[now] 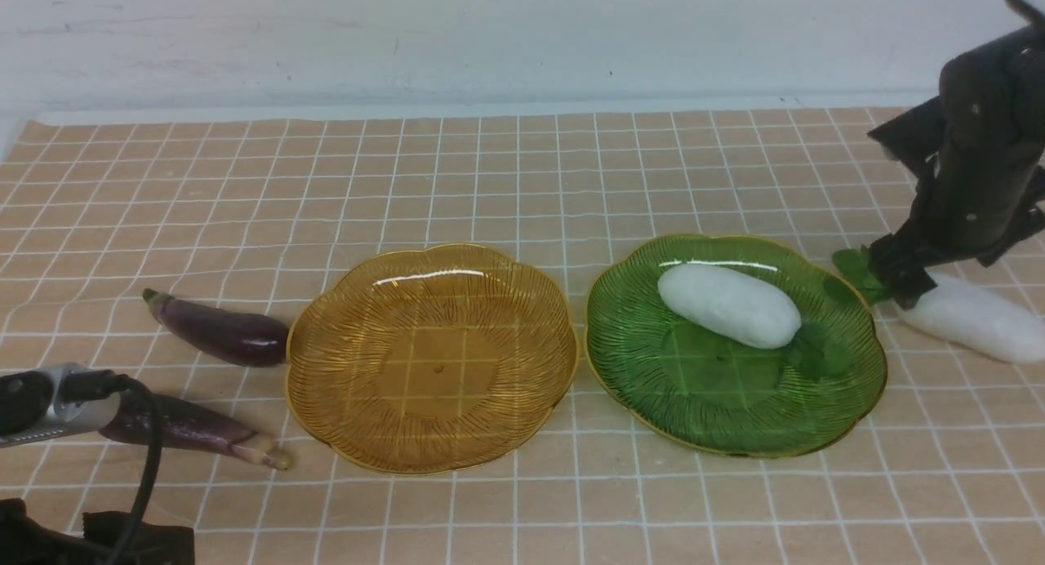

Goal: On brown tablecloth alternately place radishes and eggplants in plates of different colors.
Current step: 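Place the white radish on the plate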

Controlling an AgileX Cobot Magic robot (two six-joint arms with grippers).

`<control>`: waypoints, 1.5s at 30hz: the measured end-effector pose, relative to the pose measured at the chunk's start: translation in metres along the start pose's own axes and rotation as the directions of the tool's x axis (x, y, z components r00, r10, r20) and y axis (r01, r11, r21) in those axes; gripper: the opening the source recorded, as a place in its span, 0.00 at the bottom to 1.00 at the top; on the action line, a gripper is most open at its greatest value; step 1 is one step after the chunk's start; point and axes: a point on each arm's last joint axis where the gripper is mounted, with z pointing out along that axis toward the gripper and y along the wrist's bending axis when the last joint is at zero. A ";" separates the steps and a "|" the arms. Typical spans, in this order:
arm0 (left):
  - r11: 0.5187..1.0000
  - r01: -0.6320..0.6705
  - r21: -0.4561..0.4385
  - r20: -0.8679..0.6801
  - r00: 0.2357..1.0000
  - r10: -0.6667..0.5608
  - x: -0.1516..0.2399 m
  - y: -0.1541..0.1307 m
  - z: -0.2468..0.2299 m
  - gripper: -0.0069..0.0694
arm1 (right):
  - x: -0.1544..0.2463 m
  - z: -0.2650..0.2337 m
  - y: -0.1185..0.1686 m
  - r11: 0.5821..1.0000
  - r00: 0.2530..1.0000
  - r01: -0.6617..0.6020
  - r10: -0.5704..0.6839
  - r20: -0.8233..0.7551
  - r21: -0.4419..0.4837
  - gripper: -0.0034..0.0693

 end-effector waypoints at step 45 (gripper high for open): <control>0.980 0.144 -0.140 -0.022 0.989 -0.149 -0.034 0.011 0.027 0.60 | -0.021 -0.080 0.136 0.938 1.000 0.007 0.000 0.019 -0.347 1.00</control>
